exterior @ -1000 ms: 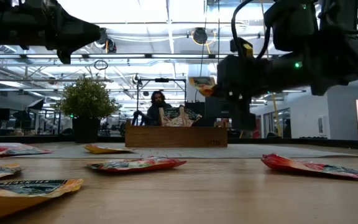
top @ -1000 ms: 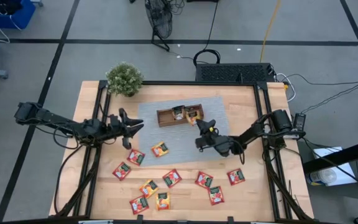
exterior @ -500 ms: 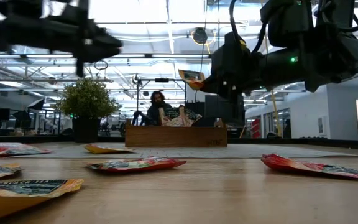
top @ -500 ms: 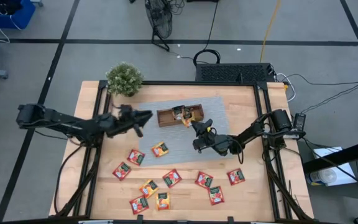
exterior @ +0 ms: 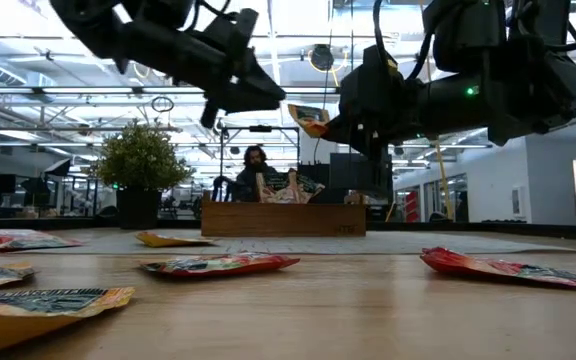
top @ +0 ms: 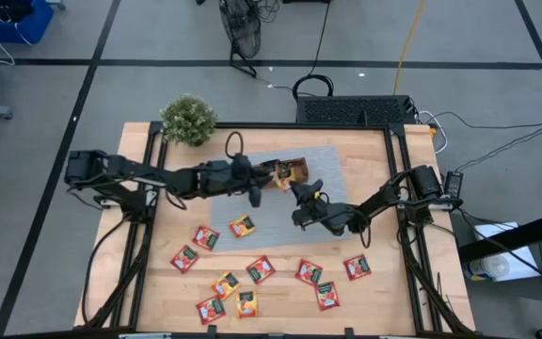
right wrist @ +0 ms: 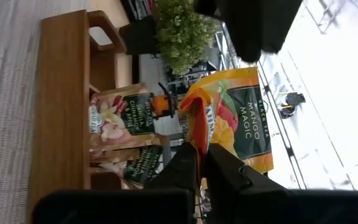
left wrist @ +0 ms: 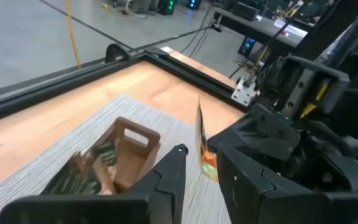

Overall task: Pick & Place Tea
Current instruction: Put the yellow tea bag into the right section of the wooden organizer

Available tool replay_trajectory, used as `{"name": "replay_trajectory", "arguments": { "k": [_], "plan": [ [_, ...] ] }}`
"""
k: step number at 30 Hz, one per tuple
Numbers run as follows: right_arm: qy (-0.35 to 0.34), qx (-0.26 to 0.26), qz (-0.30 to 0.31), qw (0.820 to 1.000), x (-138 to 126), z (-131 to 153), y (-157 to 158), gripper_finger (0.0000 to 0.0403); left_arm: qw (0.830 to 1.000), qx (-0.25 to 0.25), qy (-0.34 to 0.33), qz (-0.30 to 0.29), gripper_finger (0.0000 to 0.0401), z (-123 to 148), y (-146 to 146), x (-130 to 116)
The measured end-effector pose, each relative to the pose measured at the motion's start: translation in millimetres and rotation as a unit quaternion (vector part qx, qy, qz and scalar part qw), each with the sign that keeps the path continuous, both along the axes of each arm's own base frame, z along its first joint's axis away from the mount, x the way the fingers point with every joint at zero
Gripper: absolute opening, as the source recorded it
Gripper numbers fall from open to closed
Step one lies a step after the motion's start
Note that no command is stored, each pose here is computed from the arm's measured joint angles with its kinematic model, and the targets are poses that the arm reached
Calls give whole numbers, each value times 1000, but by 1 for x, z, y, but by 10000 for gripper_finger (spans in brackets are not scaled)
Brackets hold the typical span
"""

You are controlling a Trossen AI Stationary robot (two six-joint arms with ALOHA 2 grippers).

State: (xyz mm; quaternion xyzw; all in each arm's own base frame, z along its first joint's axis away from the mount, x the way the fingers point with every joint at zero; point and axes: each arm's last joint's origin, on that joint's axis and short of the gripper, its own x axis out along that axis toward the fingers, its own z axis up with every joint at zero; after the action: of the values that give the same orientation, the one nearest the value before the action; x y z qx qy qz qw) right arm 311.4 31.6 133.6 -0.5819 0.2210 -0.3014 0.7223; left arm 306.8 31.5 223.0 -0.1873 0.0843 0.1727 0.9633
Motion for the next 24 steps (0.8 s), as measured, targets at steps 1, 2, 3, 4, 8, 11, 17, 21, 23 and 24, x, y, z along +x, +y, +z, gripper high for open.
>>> {"name": "replay_trajectory", "arguments": {
  "k": [1, 2, 3, 4, 8, 11, 17, 21, 23, 24],
  "plan": [
    [-4, -3, 0, 1000, 0, 1, 0, 8, 1000, 0, -1, 0, 93, 0, 0, 2],
    [-9, -5, 0, 1000, 0, 3, 0, 8, 1000, -2, -2, 1, 93, 0, 0, 5],
    [-12, -8, 0, 1000, 0, 4, 0, 8, 1000, -5, -6, 2, 93, 0, 1, 7],
    [-13, -10, 0, 1000, 0, 5, 0, 8, 1000, -9, -7, 3, 93, -1, 1, 9],
    [-15, -13, 3, 1000, 0, 6, 0, 8, 1000, -13, -18, -1, 93, 2, 1, 14],
    [-15, -14, 14, 1000, 0, 6, 0, 8, 1000, -14, -18, -2, 93, 3, 1, 19],
    [-24, -14, 24, 999, 1, 7, 0, 9, 1000, -14, -6, -6, 93, -4, 2, 28],
    [-24, -13, 23, 999, 1, 7, 0, 9, 1000, -3, 1, -6, 92, -6, 4, 30],
    [-26, -10, 23, 999, 1, 7, 0, 9, 1000, 8, 3, -6, 89, -6, 6, 30],
    [-26, -10, 23, 999, 1, 7, 0, 9, 1000, 13, 4, -8, 82, -6, 6, 30]
  ]
}}
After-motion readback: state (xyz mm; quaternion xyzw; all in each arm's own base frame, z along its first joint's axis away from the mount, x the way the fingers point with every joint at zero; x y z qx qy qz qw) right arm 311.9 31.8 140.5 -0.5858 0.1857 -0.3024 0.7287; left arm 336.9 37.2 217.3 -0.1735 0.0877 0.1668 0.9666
